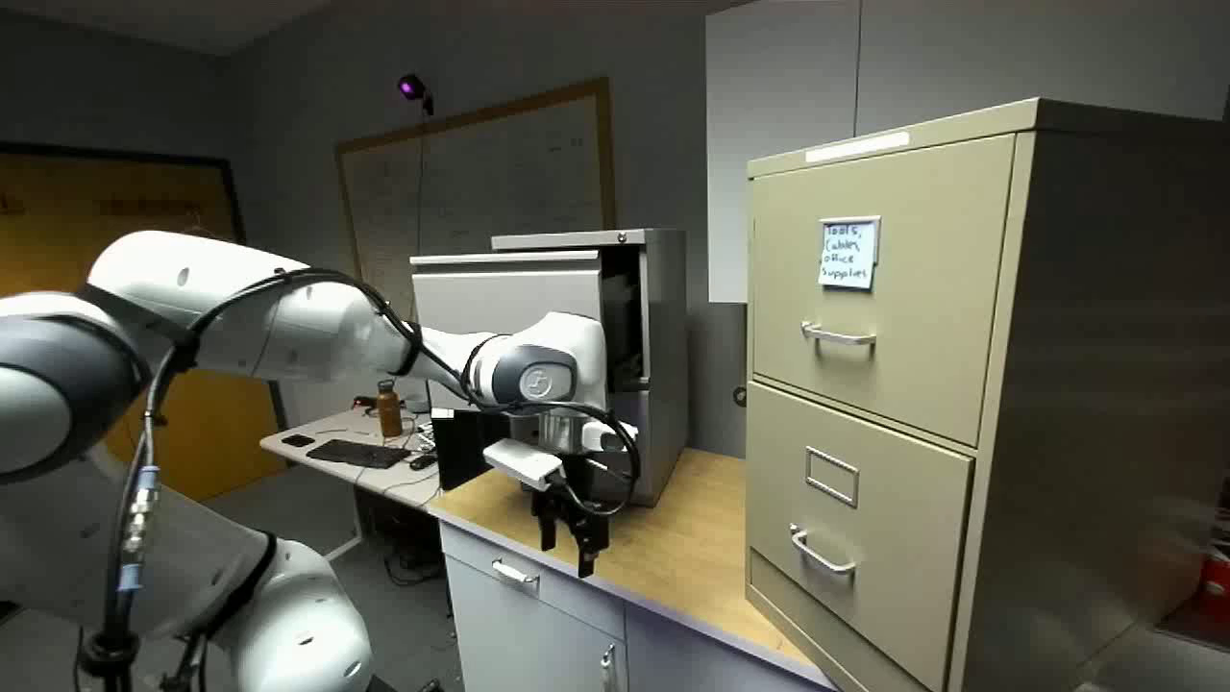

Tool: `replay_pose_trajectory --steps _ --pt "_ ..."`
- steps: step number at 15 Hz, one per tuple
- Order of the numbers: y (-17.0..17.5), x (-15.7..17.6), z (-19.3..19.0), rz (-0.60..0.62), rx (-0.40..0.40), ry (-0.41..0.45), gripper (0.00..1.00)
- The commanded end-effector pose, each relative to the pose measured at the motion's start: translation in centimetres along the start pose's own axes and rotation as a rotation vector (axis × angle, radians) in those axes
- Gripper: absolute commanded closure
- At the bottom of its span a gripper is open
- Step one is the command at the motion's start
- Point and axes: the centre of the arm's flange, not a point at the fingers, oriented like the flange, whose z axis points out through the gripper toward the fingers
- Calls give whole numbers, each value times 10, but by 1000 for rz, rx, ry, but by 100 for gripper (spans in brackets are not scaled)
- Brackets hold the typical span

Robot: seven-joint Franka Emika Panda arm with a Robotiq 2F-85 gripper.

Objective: Close the open drawer on the grey filing cabinet

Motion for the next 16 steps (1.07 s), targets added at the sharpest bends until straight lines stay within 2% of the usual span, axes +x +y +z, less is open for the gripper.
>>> replay_pose_trajectory --steps 1,16 --pt "0 0 0 0 0 2 0" --pt "0 3 0 2 -10 5 0"
